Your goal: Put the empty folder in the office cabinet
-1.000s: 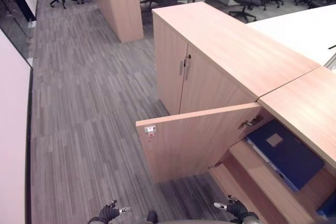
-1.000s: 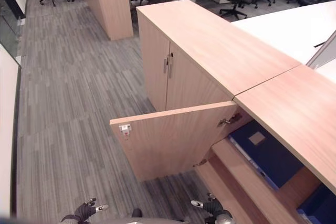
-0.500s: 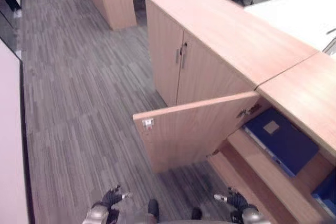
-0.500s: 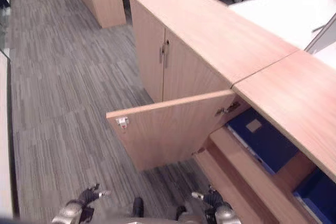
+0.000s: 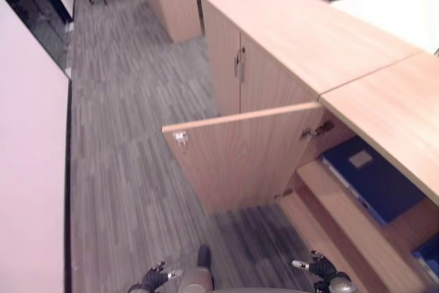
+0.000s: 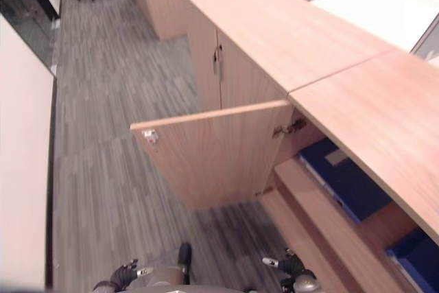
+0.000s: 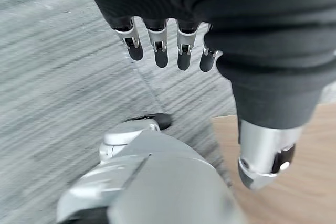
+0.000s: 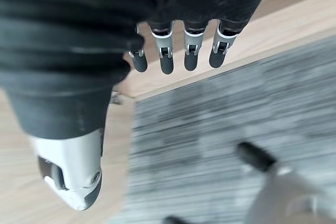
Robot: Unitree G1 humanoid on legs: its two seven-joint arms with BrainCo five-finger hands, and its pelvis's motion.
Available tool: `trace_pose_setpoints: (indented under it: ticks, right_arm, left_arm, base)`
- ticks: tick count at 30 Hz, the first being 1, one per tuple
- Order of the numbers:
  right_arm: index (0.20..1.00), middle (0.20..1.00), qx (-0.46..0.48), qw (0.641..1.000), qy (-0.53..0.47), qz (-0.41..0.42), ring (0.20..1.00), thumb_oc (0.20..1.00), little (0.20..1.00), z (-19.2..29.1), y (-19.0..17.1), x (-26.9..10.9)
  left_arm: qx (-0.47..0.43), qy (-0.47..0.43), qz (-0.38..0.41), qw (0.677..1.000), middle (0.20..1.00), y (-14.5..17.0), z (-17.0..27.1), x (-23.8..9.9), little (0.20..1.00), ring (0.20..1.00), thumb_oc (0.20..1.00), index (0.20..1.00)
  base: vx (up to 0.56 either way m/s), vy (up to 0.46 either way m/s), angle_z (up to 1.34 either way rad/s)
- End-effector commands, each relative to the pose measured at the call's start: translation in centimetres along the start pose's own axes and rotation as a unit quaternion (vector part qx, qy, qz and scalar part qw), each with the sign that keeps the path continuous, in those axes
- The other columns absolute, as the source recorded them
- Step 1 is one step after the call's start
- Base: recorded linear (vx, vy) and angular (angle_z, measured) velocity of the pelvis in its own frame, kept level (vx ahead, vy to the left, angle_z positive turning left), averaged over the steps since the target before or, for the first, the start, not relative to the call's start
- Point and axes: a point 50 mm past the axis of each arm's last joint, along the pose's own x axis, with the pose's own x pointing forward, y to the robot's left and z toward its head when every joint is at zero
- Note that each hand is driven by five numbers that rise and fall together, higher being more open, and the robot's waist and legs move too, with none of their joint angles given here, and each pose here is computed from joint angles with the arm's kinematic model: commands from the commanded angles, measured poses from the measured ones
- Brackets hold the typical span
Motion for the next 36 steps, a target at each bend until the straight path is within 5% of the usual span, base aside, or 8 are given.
trace_pose_setpoints:
  ticks: [1,9,22,36]
  right_arm:
    - [1.0,1.0,0.011,1.0,-0.012,-0.001,1.0,1.0,1.0,0.5,0.4,0.1]
    - [1.0,1.0,0.078,0.996,0.034,-0.021,1.0,1.0,1.0,-2.4,-0.2,-0.5]
    - [1.0,1.0,0.055,0.996,0.063,0.02,1.0,1.0,1.0,-4.0,2.6,-1.2]
    - [1.0,1.0,0.024,0.997,0.066,0.037,1.0,1.0,1.0,-4.6,2.8,-1.5]
  left_arm:
    - [0.011,-0.039,0.022,0.999,1.0,1.6,2.4,0.4,1.0,1.0,1.0,1.0]
    - [0.007,-0.017,0.021,1.0,1.0,1.6,1.0,0.1,1.0,1.0,1.0,1.0]
    - [-0.008,-0.022,0.033,0.999,1.0,2.3,1.1,0.0,1.0,1.0,1.0,1.0]
    - [-0.068,-0.239,0.092,0.964,1.0,7.6,14.5,-0.7,1.0,1.0,1.0,1.0]
  base:
    - [-0.09,0.004,-0.01]
    - [-0.02,0.05,0.42]
    - [0.0,0.105,0.01]
    - [0.03,0.048,-0.04]
